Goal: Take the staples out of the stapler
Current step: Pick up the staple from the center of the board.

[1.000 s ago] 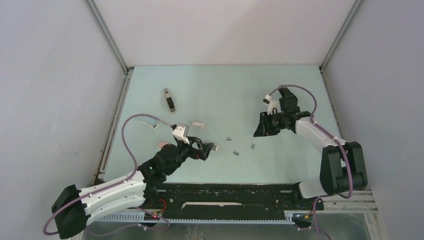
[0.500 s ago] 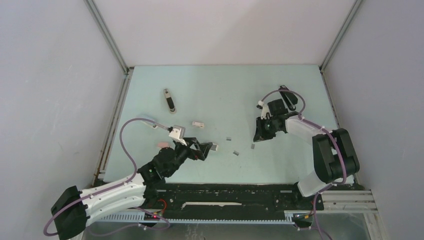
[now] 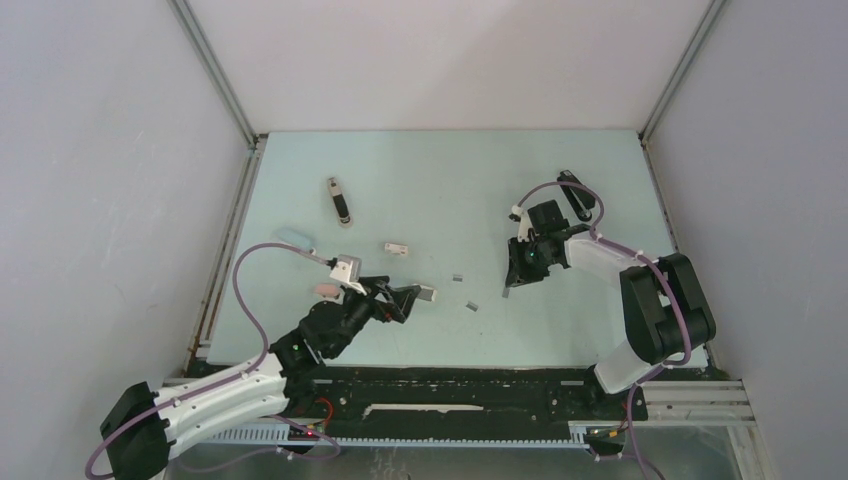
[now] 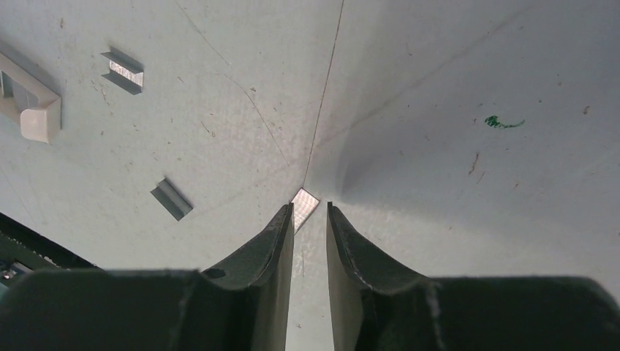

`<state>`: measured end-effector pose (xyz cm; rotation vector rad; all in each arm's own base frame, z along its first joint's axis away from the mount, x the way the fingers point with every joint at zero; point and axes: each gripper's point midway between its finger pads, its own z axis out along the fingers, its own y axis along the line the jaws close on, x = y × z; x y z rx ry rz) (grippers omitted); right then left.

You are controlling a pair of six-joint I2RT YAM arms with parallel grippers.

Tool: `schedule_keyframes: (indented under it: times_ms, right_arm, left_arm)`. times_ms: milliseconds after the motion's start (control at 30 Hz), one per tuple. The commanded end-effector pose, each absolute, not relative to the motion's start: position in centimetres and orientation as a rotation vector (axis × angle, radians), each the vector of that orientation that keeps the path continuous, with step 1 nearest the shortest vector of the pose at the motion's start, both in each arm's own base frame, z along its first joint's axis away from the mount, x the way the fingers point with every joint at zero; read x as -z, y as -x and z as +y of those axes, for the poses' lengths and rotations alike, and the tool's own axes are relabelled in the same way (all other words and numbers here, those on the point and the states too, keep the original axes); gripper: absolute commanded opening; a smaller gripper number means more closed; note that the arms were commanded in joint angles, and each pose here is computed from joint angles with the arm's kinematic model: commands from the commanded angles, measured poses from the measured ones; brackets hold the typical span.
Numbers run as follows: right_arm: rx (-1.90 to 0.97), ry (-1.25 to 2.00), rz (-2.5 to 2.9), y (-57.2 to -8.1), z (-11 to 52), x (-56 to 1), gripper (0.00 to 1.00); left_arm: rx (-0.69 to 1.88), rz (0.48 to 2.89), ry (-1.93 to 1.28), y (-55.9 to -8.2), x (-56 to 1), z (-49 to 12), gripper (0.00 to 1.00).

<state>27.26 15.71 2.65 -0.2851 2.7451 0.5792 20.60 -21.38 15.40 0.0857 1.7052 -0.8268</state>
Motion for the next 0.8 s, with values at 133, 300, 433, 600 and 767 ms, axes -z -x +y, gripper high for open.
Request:
schedule_keyframes:
  times_ms: [133,300,433,600,767]
  right_arm:
    - [-0.523,0.266,2.721,-28.28,15.86,-3.3,0.32]
    - [-0.515,0.271,2.727,-28.2,15.92,-3.27,0.32]
    - [-0.529,0.29,2.728,-28.03,16.2,-3.3,0.31]
    - [-0.541,0.304,2.728,-27.88,16.44,-3.39,0.31]
    - [-0.557,0.296,2.728,-27.76,16.68,-3.57,0.31]
  left_arm:
    - [0.844,1.673,-0.054,-20.73,-16.0,-21.23,0.97]
    - [0.85,1.667,-0.052,-20.69,-16.2,-21.23,0.97]
    - [0.852,1.663,-0.053,-20.65,-16.39,-21.19,0.97]
    - [0.855,1.662,-0.054,-20.57,-16.51,-21.17,0.97]
    - [0.857,1.659,-0.054,-20.62,-16.72,-21.24,0.97]
